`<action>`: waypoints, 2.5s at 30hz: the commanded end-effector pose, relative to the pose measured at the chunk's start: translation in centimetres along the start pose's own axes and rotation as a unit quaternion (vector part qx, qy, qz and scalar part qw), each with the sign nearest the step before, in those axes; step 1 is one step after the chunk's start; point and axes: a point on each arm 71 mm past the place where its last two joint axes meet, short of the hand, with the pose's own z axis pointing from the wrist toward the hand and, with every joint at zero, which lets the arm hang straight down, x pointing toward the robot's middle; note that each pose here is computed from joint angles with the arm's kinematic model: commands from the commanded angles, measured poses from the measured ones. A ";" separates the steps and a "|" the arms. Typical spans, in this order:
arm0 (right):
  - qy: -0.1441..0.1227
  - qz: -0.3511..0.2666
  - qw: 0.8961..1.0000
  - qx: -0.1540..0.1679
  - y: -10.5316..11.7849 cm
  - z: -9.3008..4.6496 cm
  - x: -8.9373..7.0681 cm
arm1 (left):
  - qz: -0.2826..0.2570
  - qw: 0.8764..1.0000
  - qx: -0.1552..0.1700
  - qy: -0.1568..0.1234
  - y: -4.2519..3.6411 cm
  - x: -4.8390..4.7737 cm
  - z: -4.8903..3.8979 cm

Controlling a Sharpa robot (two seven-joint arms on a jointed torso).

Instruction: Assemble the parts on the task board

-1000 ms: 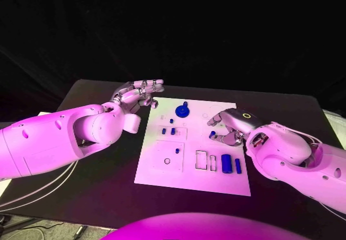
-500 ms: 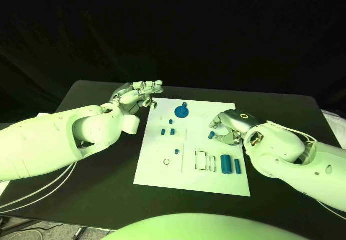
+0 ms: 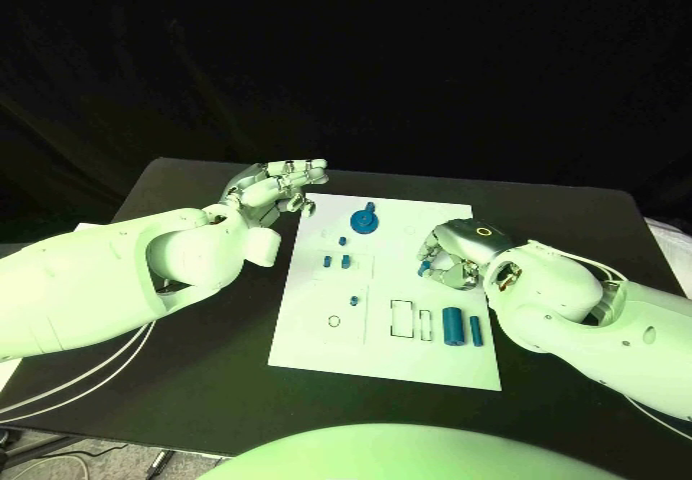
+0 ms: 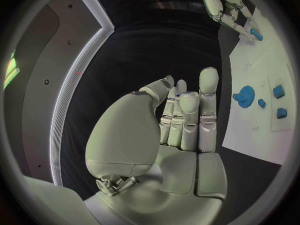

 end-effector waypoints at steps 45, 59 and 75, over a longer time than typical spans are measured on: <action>-0.089 0.092 0.991 -0.050 2.5 -1.3 -2.7 | 0.000 1.000 -0.003 0.019 0.33 0.28 0.04; -0.041 0.158 0.977 -0.134 9.4 -0.8 -0.1 | -0.002 1.000 -0.005 0.026 0.59 0.85 0.43; 0.024 0.159 0.973 -0.166 12.0 -0.3 3.5 | -0.003 1.000 -0.007 0.026 0.96 0.97 0.68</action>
